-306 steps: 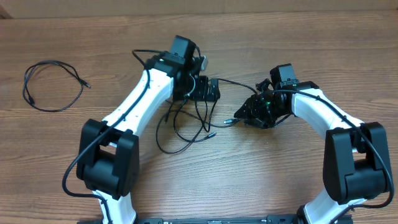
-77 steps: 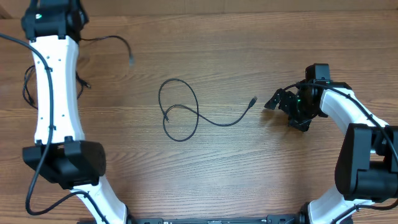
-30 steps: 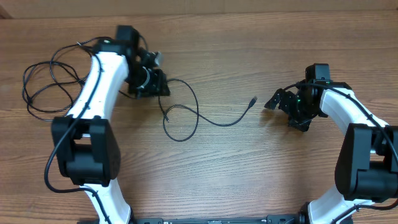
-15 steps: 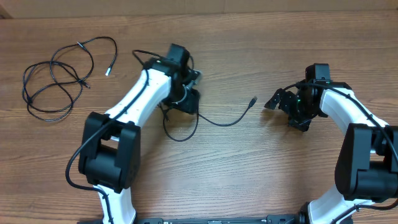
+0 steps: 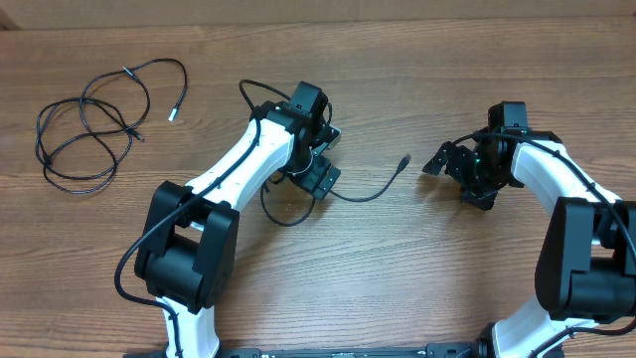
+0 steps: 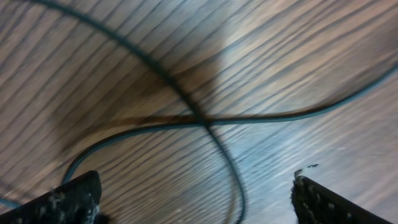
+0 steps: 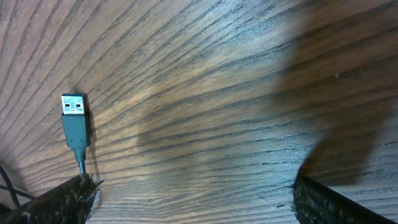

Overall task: Untangle cables
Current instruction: 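Lower the left gripper onto the last cable at center and grasp it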

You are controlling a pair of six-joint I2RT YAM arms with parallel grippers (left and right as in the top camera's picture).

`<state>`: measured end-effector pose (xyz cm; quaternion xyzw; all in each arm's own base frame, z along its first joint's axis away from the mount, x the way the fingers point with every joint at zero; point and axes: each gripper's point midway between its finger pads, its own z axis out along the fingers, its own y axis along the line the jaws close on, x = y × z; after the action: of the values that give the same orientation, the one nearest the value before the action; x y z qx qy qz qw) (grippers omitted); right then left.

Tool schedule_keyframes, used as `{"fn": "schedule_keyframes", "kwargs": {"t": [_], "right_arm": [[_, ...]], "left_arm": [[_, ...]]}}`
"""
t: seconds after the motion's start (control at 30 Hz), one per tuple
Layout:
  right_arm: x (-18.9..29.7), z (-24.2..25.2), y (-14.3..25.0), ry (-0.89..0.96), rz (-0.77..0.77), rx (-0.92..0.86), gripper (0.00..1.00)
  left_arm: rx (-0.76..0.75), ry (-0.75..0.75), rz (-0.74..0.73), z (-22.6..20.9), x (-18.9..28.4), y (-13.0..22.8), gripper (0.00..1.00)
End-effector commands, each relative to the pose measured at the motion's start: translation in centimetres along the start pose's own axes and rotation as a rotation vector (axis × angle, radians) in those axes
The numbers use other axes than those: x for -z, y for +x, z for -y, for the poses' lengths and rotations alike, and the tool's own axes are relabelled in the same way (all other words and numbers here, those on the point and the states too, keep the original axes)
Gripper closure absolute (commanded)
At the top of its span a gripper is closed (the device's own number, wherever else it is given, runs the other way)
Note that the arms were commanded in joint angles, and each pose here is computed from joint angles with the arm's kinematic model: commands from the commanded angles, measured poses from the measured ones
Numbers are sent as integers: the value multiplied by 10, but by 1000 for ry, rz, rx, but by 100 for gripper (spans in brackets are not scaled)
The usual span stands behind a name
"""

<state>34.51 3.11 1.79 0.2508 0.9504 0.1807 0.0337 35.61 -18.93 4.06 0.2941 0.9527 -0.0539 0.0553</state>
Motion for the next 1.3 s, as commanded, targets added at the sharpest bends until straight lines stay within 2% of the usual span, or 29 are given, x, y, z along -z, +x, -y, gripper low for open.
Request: {"fn": "schedule_keyframes", "kwargs": {"t": [0.0, 0.3, 0.33, 0.37, 0.43, 0.47, 0.53, 0.63, 0.67, 0.8, 0.83, 0.9, 0.97, 1.03, 1.27], "right_arm": [[0, 1, -1, 8, 7, 0, 0], [0, 1, -1, 8, 7, 1, 0], [0, 1, -1, 8, 7, 1, 0], [0, 1, -1, 8, 7, 1, 0], [0, 1, -1, 8, 7, 1, 0], [0, 1, -1, 8, 7, 1, 0], [0, 1, -1, 8, 7, 1, 0], [0, 1, -1, 8, 7, 1, 0], [0, 1, -1, 8, 7, 1, 0], [0, 1, -1, 8, 7, 0, 0], [0, 2, -1, 8, 7, 1, 0], [0, 1, -1, 8, 7, 0, 0], [0, 1, -1, 8, 7, 1, 0], [0, 1, -1, 8, 7, 1, 0], [0, 1, -1, 8, 7, 1, 0]], "left_arm": [[-27, -67, -56, -13, -17, 11, 0], [-38, -134, -152, -30, -57, 29, 0], [-36, -126, -158, -30, -60, 31, 4], [-35, -122, -167, -29, -63, 32, 12], [-34, -114, -175, -28, -66, 34, 53], [-35, -113, -176, -28, -66, 34, 64], [-37, -114, -176, -27, -66, 34, 70], [-36, -114, -175, -27, -66, 34, 95], [-25, -115, -175, -27, -66, 34, 96], [9, -117, -176, -27, -59, 31, 96], [8, -117, -177, -27, -58, 30, 87], [6, -127, -178, -28, -55, 29, 41], [5, -159, -179, -34, -54, 29, 29], [1, -202, -188, -41, -53, 30, 24], [-11, -276, -189, -51, -39, 23, 21]]}}
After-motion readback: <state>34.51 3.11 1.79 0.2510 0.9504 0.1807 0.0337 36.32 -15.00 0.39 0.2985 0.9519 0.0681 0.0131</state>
